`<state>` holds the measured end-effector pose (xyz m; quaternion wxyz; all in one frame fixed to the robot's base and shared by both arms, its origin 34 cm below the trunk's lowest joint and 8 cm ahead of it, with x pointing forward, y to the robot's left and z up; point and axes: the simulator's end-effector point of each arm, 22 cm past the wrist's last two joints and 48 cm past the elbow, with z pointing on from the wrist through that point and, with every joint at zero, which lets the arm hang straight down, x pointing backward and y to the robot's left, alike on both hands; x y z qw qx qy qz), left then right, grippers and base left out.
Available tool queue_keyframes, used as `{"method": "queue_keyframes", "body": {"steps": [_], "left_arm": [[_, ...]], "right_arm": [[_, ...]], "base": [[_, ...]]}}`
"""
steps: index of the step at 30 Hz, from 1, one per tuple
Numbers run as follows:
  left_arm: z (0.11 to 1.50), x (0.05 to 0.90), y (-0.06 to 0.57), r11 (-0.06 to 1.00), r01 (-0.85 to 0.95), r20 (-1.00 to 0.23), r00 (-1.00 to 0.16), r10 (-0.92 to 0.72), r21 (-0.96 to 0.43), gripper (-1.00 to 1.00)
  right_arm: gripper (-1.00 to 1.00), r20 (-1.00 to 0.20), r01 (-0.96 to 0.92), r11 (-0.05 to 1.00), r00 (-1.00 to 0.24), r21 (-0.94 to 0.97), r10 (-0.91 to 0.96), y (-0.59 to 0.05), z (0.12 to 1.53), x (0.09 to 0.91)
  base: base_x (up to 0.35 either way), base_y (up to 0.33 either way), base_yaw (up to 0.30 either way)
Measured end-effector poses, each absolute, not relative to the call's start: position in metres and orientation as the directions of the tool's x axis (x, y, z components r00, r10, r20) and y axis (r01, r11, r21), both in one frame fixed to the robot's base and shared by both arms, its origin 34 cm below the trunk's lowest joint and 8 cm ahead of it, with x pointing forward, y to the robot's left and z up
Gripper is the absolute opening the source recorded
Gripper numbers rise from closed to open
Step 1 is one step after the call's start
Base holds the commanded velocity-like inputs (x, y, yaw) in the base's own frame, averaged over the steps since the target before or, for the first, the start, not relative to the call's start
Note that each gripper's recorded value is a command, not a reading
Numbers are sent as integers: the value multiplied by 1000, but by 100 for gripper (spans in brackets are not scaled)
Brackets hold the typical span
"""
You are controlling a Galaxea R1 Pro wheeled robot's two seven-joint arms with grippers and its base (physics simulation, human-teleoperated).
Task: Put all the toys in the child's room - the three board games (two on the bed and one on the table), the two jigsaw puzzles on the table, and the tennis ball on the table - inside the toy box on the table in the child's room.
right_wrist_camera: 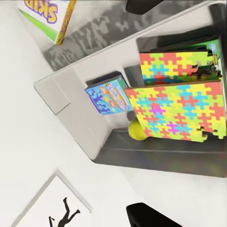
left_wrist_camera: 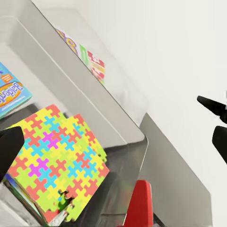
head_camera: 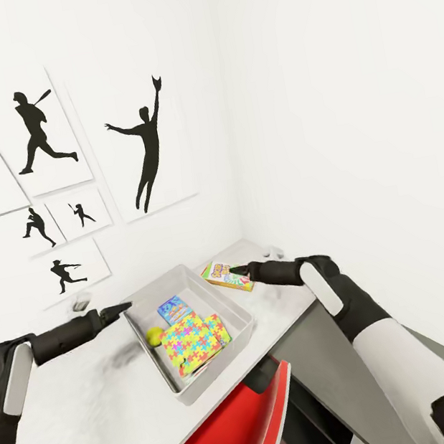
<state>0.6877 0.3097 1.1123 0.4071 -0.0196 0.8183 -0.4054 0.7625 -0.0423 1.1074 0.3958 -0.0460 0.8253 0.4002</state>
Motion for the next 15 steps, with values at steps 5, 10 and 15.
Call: {"method": "queue_keyframes", "body": {"steps": [5, 10, 15], "left_arm": [[1104, 706, 303, 728, 256, -656, -676, -336, -636, 100], [1099, 723, 293, 783, 222, -665, -684, -300, -582, 100], [1095, 742, 290, 828, 173, -662, -694, -282, -534, 100]], "right_arm": [[100, -676, -351, 724, -705, 594, 213, -33, 1101, 776], [100, -666, -320, 766, -723, 558, 183, -26, 1097, 786], [100, -671, -306, 806, -727, 506, 146, -24, 1096, 793]], "base": [[0, 0, 0], [0, 0, 0], [0, 0, 0]]}}
